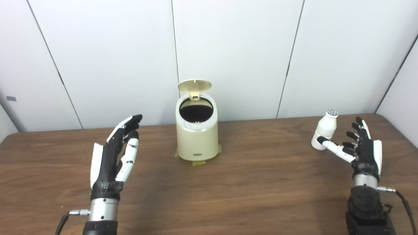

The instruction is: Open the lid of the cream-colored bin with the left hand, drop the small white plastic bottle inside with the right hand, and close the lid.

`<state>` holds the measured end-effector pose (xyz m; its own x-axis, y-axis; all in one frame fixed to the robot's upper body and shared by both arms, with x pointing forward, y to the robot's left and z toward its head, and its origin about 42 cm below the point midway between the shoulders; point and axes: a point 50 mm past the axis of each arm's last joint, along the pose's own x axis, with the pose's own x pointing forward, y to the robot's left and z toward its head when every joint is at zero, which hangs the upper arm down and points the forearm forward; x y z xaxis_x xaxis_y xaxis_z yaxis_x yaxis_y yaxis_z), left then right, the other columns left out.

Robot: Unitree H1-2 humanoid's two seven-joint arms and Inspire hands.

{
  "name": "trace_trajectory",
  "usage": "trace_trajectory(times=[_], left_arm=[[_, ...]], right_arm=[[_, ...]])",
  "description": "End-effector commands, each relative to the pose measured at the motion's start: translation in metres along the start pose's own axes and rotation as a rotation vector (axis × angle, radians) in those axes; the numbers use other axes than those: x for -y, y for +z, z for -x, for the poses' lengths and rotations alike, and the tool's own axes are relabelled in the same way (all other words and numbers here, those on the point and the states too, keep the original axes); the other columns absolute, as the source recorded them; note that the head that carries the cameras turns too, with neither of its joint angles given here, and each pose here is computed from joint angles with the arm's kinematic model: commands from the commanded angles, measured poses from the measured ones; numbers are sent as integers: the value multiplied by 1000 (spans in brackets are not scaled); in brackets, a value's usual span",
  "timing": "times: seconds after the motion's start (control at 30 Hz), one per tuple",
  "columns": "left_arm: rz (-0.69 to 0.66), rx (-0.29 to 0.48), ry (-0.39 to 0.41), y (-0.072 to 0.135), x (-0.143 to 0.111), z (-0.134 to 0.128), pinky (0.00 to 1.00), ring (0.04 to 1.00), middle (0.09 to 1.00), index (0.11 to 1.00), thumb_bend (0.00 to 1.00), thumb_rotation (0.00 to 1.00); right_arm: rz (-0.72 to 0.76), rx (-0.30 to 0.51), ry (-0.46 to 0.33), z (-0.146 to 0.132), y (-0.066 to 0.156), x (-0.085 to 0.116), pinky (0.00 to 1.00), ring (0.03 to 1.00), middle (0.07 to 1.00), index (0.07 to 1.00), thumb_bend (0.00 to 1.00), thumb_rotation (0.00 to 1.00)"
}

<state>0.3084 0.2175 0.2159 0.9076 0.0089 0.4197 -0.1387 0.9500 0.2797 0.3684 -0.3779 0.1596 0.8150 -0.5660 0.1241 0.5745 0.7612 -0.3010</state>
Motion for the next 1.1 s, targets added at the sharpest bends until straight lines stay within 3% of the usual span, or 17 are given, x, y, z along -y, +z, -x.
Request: trace_trajectory(times=[0.0,0.23,0.33,0.5,0.73,0.83,0.93,1.07], left_arm=[[7,78,13,14,-4,-8,765,837,846,829,335,820],[17,86,15,14,-5,-9,765,832,837,825,333,802],[13,87,11,14,-6,-8,762,831,839,825,334,807],[19,99,14,13,-7,-9,764,825,831,818,326,814],[30,101,10,13,-8,-9,777,832,832,826,340,817],[30,100,9,13,-8,-8,775,832,834,825,346,812],[25,99,12,13,-7,-8,765,825,829,820,345,809],[22,98,12,12,-7,-8,761,823,826,818,345,800]], right_arm=[[-20,77,-17,-20,24,6,702,848,911,947,868,291],[-38,35,-2,-33,20,5,593,763,850,918,876,282],[-24,29,-4,-38,20,5,657,815,879,912,873,285],[-37,4,-1,-45,24,6,668,837,906,924,870,306],[-43,-28,21,-56,28,6,697,848,922,944,838,255],[-38,-31,25,-59,28,5,626,810,897,945,841,224],[-23,-26,35,-62,28,3,620,784,865,930,857,211],[9,-18,56,-65,30,1,713,850,907,939,860,207]])
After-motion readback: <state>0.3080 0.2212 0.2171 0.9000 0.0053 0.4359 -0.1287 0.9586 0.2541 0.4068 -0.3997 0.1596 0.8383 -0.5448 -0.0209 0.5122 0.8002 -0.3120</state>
